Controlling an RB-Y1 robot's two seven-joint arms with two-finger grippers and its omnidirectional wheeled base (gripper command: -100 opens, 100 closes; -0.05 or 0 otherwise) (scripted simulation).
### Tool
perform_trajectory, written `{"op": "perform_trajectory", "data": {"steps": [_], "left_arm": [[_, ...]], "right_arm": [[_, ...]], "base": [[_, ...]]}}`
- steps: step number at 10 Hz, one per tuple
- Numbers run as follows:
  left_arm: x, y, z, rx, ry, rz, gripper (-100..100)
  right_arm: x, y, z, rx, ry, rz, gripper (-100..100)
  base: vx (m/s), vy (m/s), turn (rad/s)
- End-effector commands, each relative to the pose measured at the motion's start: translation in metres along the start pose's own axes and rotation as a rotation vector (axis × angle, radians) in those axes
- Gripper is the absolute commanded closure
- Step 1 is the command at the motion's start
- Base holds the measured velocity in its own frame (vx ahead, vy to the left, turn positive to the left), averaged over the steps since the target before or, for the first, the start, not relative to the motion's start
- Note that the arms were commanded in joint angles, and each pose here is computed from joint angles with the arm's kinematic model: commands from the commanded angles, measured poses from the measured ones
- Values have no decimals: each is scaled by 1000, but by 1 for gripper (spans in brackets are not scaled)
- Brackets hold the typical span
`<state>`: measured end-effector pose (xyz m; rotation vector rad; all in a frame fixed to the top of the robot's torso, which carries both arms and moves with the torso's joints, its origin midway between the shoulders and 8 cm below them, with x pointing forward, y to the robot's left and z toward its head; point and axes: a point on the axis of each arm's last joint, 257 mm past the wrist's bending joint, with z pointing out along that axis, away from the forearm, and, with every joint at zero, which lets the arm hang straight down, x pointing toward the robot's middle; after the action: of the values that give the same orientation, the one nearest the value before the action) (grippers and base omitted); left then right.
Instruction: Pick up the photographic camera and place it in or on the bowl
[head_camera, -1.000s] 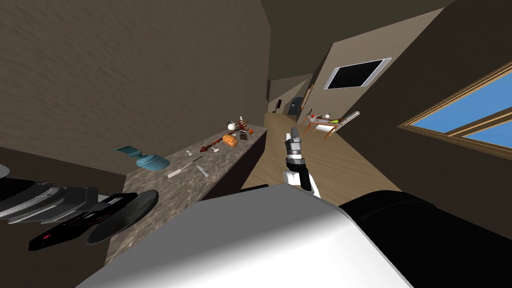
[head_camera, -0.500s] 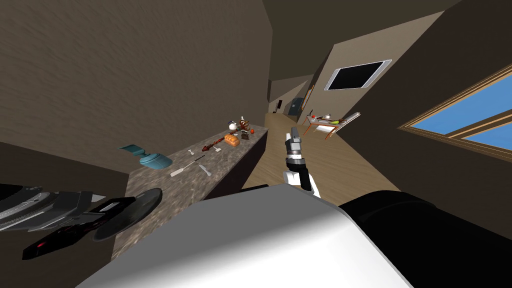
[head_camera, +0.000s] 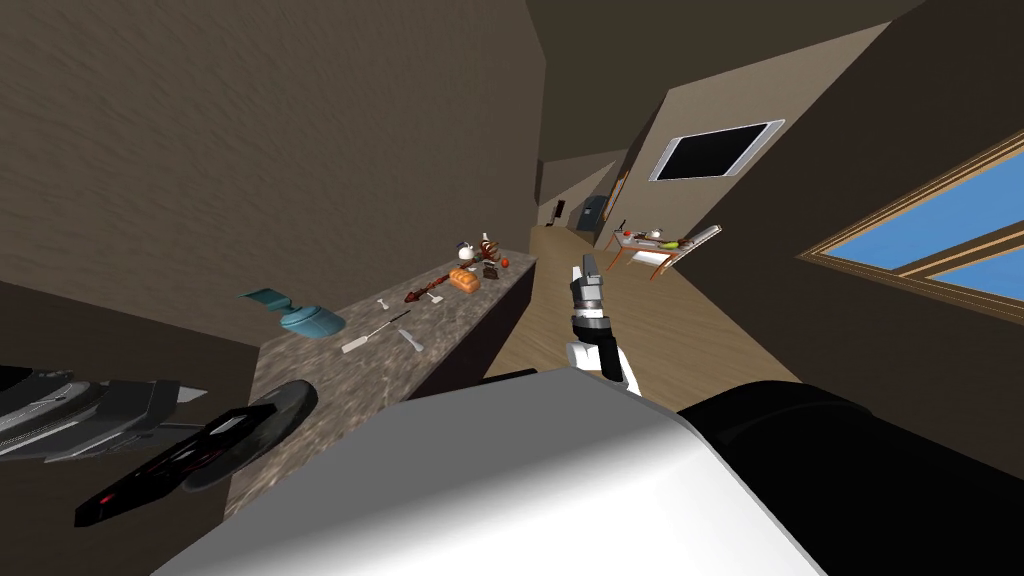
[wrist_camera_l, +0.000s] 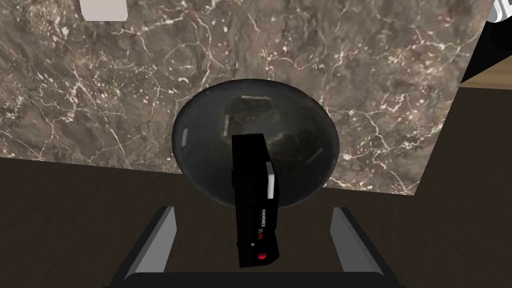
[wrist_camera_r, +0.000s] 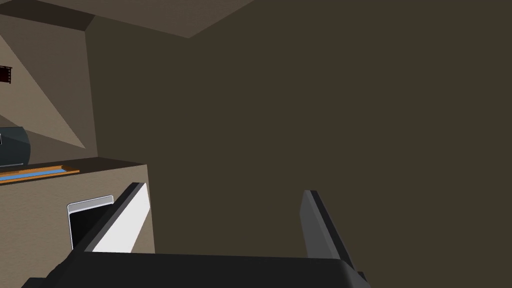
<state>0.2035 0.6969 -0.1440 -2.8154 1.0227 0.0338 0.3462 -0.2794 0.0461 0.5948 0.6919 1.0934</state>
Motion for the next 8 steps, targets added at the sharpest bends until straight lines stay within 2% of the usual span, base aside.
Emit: {"op": "perform_trajectory", "data": {"steps": [1,2,5,6,7,8], "left_arm": [[-1,2,-15,-1,1,1,-100],[-1,2,-21,0,2,3,-100],[0,4,-52,4,2,11,-100],[-1,3,-45,6,3,9,-100],[-1,4,-46,4,3,9,0],[-1,4,-46,4,3,9,0]], "right_arm": [[0,0,0,0,0,0,0],[0,0,0,0,0,0,0],[0,0,0,0,0,0,0],[0,0,0,0,0,0,0],[0,0,0,0,0,0,0],[0,0,0,0,0,0,0]], "base": [[14,13,26],[13,9,14],[14,8,21],[7,3,5],[0,0,0],[0,0,0]]}}
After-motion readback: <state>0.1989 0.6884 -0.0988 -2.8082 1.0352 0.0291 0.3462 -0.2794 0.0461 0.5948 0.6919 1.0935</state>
